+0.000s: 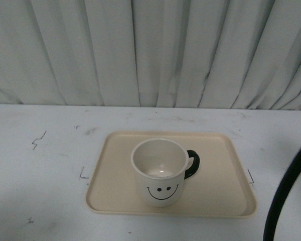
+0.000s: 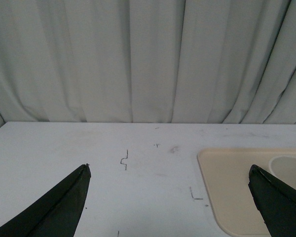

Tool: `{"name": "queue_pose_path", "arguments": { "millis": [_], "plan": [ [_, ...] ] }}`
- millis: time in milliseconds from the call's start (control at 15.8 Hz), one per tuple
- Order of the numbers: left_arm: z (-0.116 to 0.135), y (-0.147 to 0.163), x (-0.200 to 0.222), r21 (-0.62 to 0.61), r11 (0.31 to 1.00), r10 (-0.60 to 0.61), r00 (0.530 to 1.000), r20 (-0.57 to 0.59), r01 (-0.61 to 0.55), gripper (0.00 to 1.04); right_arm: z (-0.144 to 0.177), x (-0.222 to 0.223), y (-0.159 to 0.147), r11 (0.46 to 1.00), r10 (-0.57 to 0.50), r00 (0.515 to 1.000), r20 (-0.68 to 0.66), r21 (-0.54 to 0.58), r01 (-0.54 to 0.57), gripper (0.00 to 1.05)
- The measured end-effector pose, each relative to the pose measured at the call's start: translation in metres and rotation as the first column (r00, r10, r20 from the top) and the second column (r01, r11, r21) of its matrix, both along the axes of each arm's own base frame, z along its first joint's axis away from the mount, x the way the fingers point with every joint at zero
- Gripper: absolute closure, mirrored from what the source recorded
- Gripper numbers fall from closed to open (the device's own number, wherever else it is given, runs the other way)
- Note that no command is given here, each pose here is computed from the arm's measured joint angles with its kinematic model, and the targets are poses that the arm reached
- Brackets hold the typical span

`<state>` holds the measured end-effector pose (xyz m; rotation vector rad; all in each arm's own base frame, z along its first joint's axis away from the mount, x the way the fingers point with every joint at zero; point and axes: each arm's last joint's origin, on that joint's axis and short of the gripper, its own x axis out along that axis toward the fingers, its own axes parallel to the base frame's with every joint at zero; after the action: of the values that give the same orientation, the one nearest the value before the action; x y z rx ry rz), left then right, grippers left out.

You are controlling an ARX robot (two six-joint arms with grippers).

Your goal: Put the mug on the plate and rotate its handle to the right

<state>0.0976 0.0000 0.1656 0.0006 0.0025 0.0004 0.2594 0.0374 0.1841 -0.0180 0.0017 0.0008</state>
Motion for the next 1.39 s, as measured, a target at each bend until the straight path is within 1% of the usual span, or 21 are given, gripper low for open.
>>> {"name": "queue_pose_path", "arguments": {
  "millis": [127,253,316,380,443,506,633,823,1392],
  "plan": [
    [0.0,0.0,0.0,0.0,1.0,-0.001,1.0,0.0,0.001,0.07,-0.006,-0.028,-0.013,1.0,-0.013,1.0,-0.006,0.002,0.013,1.03],
    [0.0,0.0,0.0,0.0,1.0,0.0,1.0,0.0,0.0,0.07,-0.01,-0.051,-0.019,1.0,0.008,1.0,-0.008,0.002,-0.008,1.03],
    [0.0,0.0,0.0,0.0,1.0,0.0,1.0,0.0,0.0,0.07,-0.012,-0.06,-0.022,1.0,-0.002,1.0,0.012,0.004,0.001,1.03],
    [0.0,0.0,0.0,0.0,1.0,-0.001,1.0,0.0,0.001,0.07,-0.018,-0.068,-0.026,1.0,-0.008,1.0,0.004,0.004,0.008,1.03],
    [0.0,0.0,0.0,0.0,1.0,0.0,1.0,0.0,0.0,0.07,-0.025,-0.074,-0.027,1.0,-0.007,0.999,-0.032,0.001,0.007,1.03],
    [0.0,0.0,0.0,0.0,1.0,0.0,1.0,0.0,0.0,0.07,-0.026,-0.081,-0.033,1.0,0.016,0.999,-0.039,0.003,-0.016,1.03],
    [0.0,0.0,0.0,0.0,1.0,0.001,1.0,0.0,-0.001,0.07,-0.021,-0.087,-0.038,1.0,-0.015,1.0,-0.008,0.004,0.015,1.03],
    [0.0,0.0,0.0,0.0,1.0,0.0,1.0,0.0,0.0,0.07,-0.023,-0.102,-0.038,1.0,-0.01,1.0,-0.02,0.004,0.01,1.03],
    [0.0,0.0,0.0,0.0,1.0,0.0,1.0,0.0,0.0,0.07,-0.015,-0.132,-0.038,1.0,-0.01,1.0,0.011,0.004,0.009,1.03]
  ]
}}
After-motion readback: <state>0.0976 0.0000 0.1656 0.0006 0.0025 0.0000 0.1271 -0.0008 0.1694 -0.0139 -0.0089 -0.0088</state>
